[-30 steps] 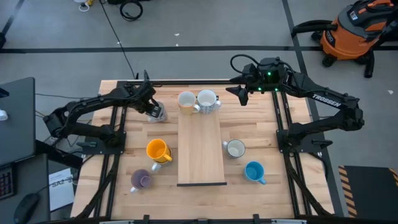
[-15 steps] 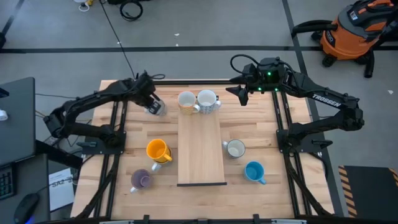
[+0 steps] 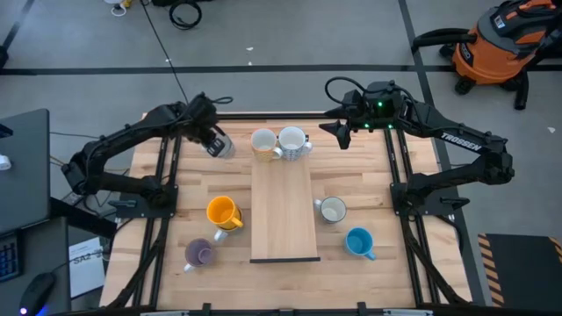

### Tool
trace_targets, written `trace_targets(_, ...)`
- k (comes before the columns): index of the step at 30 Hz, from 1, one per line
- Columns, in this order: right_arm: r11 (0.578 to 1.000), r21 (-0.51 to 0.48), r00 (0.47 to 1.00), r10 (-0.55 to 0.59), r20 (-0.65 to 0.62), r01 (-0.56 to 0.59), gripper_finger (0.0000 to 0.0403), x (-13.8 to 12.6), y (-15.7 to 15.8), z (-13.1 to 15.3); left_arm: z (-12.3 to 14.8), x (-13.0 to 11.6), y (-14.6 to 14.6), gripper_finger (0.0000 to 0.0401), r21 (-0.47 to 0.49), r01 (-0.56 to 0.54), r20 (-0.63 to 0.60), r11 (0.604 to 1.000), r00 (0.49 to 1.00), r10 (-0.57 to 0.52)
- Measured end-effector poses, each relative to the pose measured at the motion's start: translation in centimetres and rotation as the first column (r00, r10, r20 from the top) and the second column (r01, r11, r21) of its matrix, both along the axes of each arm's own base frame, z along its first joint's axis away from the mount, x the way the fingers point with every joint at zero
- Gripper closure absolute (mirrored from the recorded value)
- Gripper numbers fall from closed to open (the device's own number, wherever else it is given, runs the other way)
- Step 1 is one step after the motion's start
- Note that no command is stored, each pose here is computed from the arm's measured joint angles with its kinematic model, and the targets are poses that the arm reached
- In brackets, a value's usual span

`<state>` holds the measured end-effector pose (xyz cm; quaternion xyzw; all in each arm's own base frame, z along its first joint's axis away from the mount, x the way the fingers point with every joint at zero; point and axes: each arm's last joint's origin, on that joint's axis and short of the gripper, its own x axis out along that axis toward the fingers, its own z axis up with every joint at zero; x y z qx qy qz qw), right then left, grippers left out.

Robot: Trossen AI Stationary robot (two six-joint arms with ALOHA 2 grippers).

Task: Place coffee mugs
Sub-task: Put the right white and blue mug on the shelf

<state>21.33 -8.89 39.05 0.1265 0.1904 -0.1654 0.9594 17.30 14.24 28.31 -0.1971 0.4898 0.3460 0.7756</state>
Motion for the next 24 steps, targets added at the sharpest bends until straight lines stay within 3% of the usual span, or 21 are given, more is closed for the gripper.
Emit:
trace_targets(10, 1.0, 0.024, 0.998, 0.001, -0.056, 0.0, 0.0157, -0.2, 0.1, -0.5, 0.4, -1.0, -0.9, 0.0373, -0.109, -0.134, -0.041, 0.985, 0.991, 0.13)
trace_targets(17, 1.0, 0.026, 0.998, 0.0, -0.062, 0.001, 0.0157, -0.3, 0.1, -0.6, 5.0, -1.0, -2.3, 0.0374, -0.142, -0.171, -0.007, 0.975, 0.985, 0.172)
trace_targets(24, 1.0, 0.026, 0.998, 0.0, -0.062, 0.002, 0.0157, -0.3, 0.1, -0.6, 9.8, -0.9, -5.0, 0.0375, -0.241, -0.16, 0.107, 0.957, 0.976, 0.19)
